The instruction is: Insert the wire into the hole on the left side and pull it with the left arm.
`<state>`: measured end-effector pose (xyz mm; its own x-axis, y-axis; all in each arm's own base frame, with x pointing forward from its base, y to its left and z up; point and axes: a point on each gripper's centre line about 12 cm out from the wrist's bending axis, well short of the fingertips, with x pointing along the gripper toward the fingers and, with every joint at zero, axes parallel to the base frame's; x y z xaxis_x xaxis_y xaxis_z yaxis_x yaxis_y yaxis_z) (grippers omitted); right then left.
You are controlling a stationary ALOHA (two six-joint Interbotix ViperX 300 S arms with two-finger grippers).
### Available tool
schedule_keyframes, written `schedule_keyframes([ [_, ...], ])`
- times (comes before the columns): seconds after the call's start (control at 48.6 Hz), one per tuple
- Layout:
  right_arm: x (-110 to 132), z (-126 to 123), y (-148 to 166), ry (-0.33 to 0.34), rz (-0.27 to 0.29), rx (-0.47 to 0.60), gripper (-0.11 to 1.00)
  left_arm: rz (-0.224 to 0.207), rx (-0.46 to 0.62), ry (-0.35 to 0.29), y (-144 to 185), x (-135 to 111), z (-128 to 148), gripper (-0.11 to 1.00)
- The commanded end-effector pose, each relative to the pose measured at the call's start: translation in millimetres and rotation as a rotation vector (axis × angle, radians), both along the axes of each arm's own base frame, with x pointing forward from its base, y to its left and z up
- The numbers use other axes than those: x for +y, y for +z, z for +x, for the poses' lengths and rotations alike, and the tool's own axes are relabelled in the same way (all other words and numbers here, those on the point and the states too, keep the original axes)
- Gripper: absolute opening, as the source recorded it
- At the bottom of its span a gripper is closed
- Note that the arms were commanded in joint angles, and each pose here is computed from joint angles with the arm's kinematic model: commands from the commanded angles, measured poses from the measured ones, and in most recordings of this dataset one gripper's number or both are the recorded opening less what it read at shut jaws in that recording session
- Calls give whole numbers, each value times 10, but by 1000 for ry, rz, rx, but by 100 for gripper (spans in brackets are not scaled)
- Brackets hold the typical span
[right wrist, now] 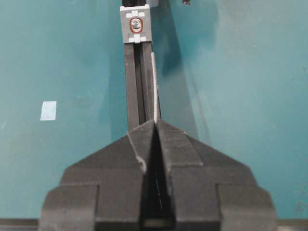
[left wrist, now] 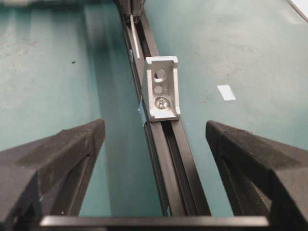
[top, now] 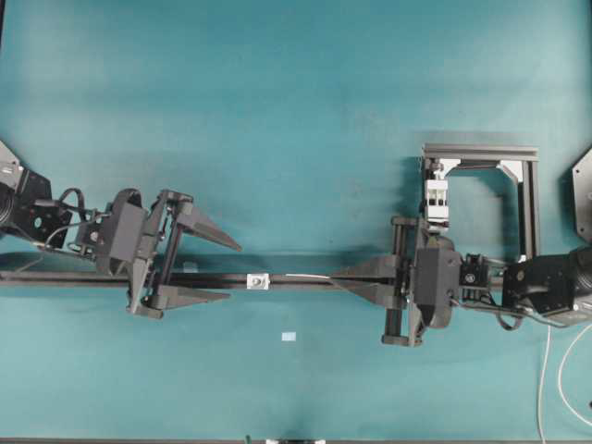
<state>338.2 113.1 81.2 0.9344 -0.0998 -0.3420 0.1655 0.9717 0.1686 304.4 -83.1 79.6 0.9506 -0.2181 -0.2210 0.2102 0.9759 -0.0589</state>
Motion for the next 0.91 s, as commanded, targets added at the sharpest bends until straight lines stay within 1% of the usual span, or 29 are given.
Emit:
schedule_keyframes([
  [0.0, 22, 34, 59, 0, 2, -31, 1, -12, -37, 8, 91, 9, 44, 66],
  [0.144, 25, 47, 36, 2, -10, -36, 1, -13, -41, 11, 107, 20, 44, 66],
  [0.411, 58, 53, 37, 30, -22, -42, 1, -18, -56, 11, 173, 20, 41, 66],
  [0.885, 66, 74, 55, 36, -29, -51, 1, -20, -61, 11, 193, 16, 56, 66],
])
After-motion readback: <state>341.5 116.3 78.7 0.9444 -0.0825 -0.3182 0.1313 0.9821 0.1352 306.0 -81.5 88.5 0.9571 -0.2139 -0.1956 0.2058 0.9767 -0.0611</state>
